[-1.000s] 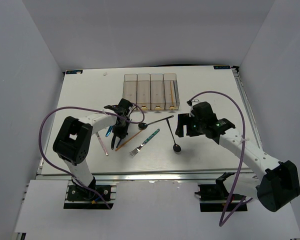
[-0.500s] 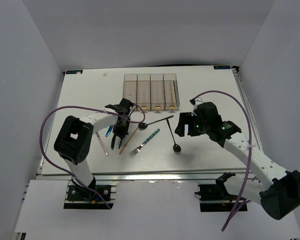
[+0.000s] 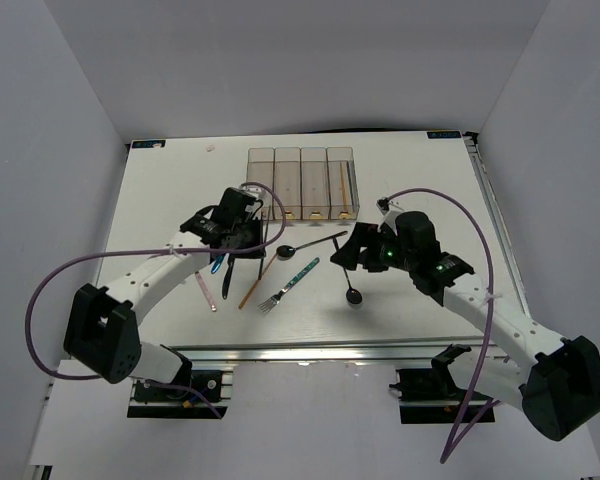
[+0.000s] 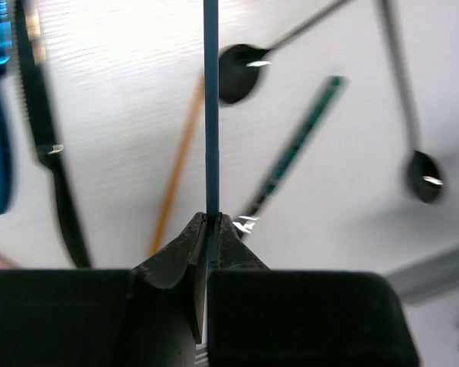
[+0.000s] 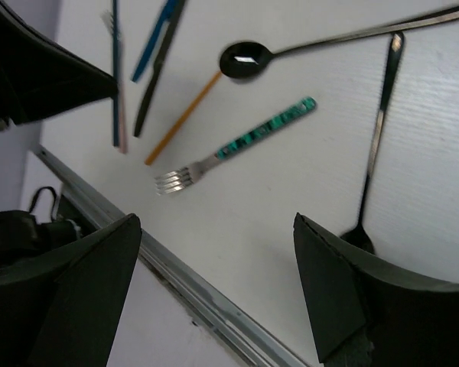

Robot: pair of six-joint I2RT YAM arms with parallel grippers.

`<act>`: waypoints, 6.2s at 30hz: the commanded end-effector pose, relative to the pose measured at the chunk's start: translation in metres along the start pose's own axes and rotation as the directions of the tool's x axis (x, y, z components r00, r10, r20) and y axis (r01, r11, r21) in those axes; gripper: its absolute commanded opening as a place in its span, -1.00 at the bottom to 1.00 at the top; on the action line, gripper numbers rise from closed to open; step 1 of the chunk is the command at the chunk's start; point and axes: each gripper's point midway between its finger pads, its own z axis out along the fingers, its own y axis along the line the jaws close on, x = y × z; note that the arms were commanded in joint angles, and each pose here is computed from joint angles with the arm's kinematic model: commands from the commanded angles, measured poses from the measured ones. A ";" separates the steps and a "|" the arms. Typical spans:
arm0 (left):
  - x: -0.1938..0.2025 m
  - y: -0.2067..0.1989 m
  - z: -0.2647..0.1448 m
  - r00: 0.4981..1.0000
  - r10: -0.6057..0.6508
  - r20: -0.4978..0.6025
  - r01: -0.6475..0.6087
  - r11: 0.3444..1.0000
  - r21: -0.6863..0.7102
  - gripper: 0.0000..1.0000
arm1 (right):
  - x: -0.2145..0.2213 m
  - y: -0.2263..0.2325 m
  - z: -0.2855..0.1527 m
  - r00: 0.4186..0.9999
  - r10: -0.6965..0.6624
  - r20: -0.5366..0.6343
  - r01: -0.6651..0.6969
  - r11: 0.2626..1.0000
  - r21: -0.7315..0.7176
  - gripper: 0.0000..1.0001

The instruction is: Sort the eating utensils into containers

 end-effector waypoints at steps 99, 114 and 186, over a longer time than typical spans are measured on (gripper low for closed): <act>0.082 0.040 0.043 0.967 0.136 -0.214 -0.187 0.954 -0.237 0.37 | -0.102 -0.019 0.024 0.982 -0.186 -0.014 0.184 0.952 0.244 0.17; 0.145 0.035 0.063 0.896 0.083 -0.437 -0.149 0.982 -0.119 -0.46 | -0.105 0.013 -0.015 0.975 -0.209 0.075 0.194 0.966 0.174 0.16; -0.024 0.035 -0.146 0.782 -0.019 0.623 0.059 0.997 -0.043 0.96 | -0.303 -0.110 0.151 0.944 -0.290 0.157 0.157 0.815 0.558 -1.00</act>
